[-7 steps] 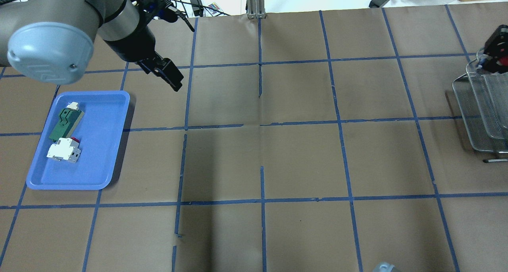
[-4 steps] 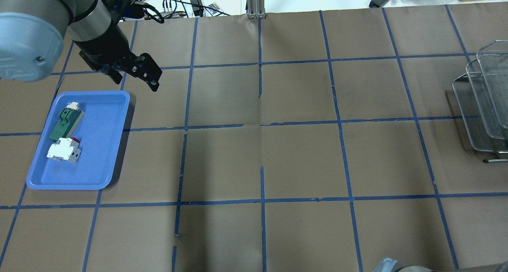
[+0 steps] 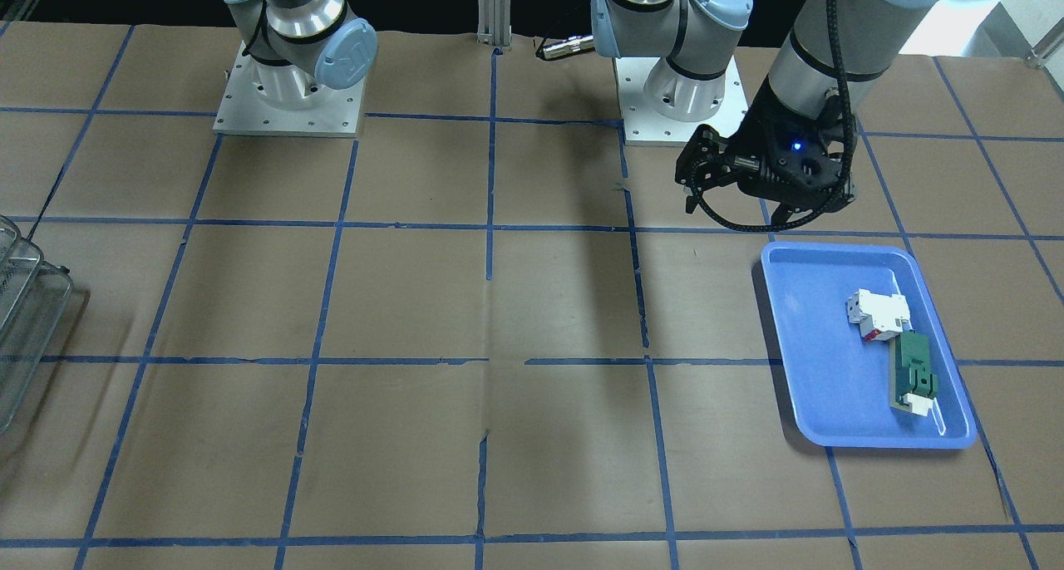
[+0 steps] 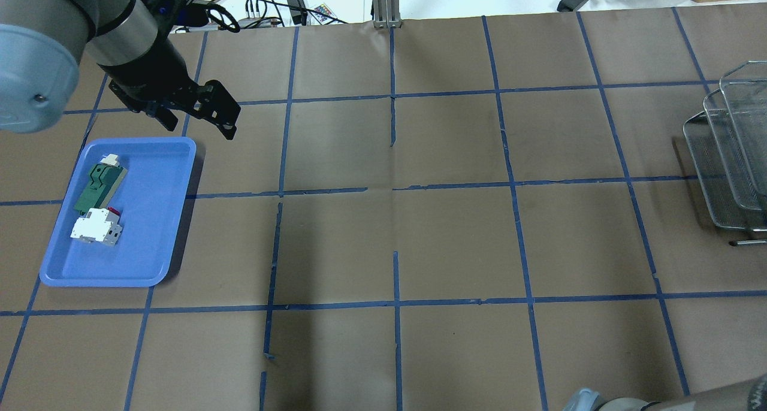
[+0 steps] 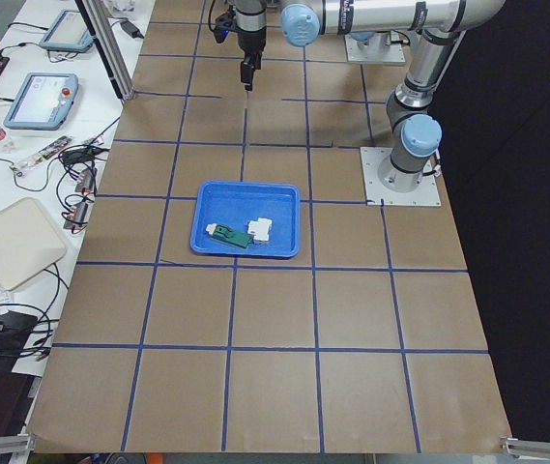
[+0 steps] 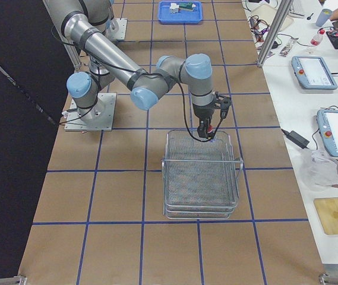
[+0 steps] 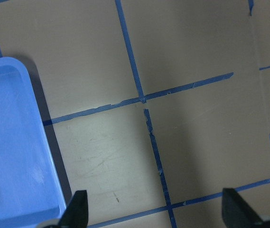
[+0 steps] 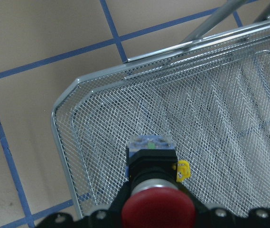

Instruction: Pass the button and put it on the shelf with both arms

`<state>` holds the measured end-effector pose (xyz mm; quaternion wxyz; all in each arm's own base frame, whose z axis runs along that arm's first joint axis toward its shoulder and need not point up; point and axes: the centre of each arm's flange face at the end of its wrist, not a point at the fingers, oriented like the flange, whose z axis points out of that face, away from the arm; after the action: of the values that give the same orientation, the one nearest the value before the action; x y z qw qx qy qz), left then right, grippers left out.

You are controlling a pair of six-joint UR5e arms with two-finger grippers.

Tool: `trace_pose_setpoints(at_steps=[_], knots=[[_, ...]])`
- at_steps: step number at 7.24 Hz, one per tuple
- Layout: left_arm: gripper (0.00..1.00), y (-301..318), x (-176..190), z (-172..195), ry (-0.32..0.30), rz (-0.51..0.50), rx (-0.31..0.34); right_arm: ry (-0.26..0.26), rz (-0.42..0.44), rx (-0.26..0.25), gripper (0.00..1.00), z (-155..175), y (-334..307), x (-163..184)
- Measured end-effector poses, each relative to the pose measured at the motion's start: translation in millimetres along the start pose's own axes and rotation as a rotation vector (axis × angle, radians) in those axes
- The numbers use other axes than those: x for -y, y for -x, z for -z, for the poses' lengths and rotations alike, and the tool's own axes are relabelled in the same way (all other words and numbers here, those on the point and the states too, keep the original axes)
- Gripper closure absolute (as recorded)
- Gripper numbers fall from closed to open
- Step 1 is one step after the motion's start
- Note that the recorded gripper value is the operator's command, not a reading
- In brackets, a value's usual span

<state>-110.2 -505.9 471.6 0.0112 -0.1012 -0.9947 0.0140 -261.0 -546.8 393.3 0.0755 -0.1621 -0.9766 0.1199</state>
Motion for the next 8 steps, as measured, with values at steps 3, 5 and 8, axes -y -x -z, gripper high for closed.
trace_pose_setpoints(at_steps=[3, 5, 8], knots=[[0.0, 0, 10, 18, -0.019, 0.097, 0.007, 0.052, -0.006, -0.002, 0.0, -17, -5, -3], [0.0, -4, 15, 21, -0.009, 0.19, -0.008, 0.066, -0.015, -0.001, 0.0, -14, -14, -6], [0.0, -7, 14, 21, -0.009, 0.219, -0.015, 0.092, -0.013, 0.021, 0.0, 47, -2, -25]])
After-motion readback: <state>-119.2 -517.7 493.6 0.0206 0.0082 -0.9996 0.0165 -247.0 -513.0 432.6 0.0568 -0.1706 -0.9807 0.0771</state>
